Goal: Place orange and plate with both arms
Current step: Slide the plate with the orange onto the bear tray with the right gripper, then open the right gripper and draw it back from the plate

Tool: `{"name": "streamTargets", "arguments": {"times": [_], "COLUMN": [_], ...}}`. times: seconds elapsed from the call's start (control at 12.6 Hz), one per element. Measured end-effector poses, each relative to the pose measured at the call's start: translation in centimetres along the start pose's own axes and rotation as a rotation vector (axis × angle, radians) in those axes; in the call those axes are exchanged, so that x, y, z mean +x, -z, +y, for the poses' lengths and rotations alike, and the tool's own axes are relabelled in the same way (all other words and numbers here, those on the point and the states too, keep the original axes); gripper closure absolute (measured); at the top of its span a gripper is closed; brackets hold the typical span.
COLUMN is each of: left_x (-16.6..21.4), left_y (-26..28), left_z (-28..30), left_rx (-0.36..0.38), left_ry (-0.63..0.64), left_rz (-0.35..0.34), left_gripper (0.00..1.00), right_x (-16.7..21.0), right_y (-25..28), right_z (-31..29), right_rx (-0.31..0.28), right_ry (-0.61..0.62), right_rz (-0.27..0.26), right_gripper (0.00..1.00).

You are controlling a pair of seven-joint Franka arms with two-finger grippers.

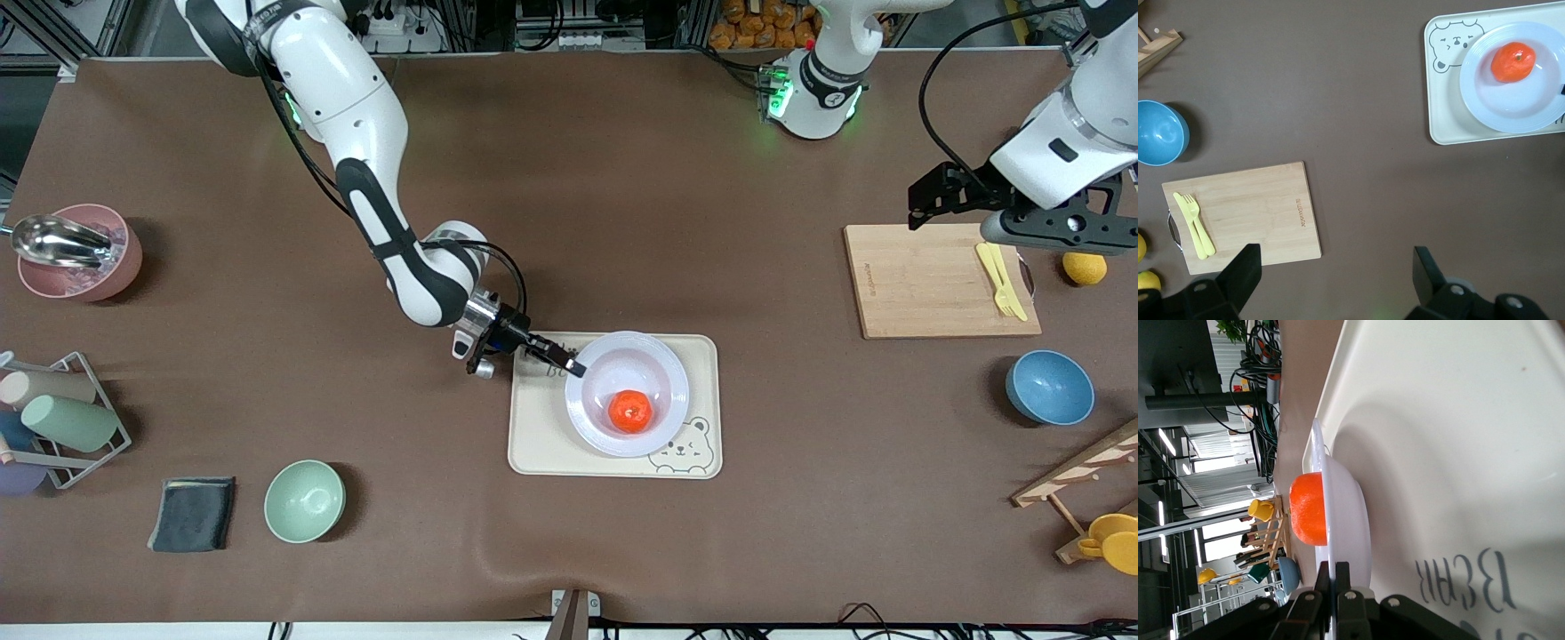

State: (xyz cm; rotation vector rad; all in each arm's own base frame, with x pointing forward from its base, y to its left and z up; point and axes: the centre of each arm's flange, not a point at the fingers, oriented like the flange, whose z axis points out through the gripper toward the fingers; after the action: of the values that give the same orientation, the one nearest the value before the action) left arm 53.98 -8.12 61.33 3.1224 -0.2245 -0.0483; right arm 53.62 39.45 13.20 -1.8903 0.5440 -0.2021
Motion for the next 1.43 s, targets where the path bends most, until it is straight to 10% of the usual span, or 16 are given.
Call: {"name": "streamTargets", "arguments": {"times": [0.24, 0.63, 1.43], "left_x": [0.1, 0.1, 0.2], "left_y": [-0.2, -0.2, -0.3], "left_z": [0.0, 0.0, 0.0], "left_rx": [0.0, 0.0, -0.001], "left_ry": [0.0, 0.0, 0.0], "left_rz": [-0.003, -0.003, 0.0], "left_gripper": [0.0, 0.0, 0.0], "right_x": [0.1, 0.6, 7.0], "right_y": [0.0, 0.2, 2.9], "right_z": [-0.2, -0.3, -3.9], "right_rx": [-0.006, -0.036, -0.28], "right_ry": [0.009, 0.008, -0.005], "right_rz": [0.001, 0.011, -0.114], "right_gripper": [0.95, 0.46, 0.49]}}
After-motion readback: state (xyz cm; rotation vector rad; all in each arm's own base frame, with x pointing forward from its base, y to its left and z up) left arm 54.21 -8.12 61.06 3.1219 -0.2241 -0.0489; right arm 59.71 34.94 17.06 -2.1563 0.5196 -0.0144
